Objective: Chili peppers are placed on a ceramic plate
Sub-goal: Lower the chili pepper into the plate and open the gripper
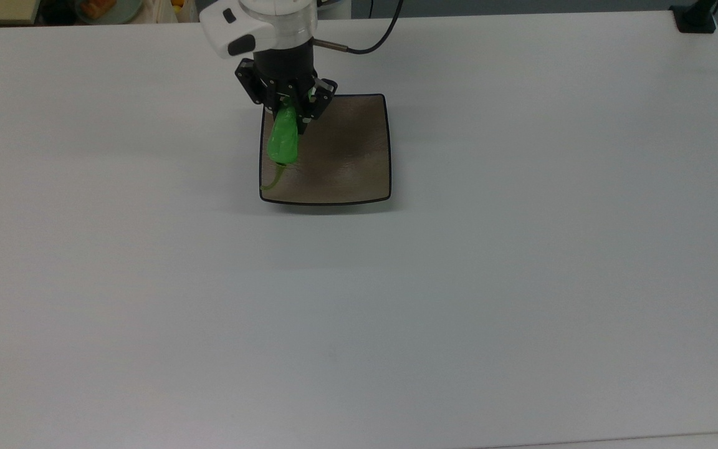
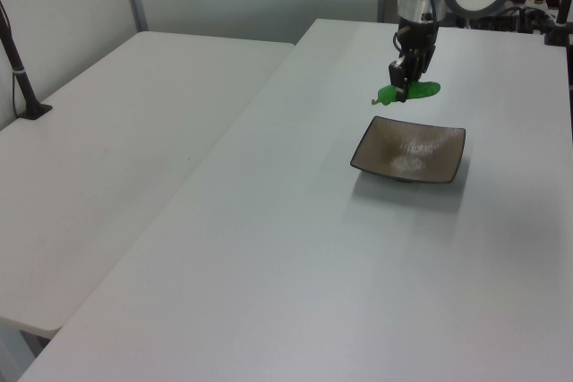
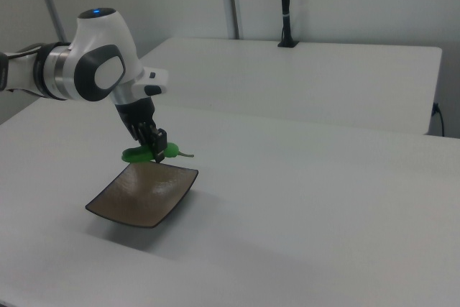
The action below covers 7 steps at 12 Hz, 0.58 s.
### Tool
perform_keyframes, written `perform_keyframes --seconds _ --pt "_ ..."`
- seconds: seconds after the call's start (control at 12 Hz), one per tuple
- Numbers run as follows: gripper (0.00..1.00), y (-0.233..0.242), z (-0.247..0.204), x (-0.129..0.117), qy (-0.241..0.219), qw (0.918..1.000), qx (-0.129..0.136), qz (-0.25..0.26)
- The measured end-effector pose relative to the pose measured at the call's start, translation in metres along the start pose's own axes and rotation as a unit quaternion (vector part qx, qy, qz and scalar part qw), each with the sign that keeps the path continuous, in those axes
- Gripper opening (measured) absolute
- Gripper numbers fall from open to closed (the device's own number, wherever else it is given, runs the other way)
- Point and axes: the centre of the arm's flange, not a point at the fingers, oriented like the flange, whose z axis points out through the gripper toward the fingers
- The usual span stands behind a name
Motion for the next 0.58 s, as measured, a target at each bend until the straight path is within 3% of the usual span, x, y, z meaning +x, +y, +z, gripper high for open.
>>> perform_keyframes --seconds 0.33,0.58 --pt "0.37 -0.005 0.012 -0.009 -0.015 0.9995 -0.004 -0.029" --pt "0.80 -0.007 0.015 -0.012 -0.024 0.9992 -0.006 -0.032"
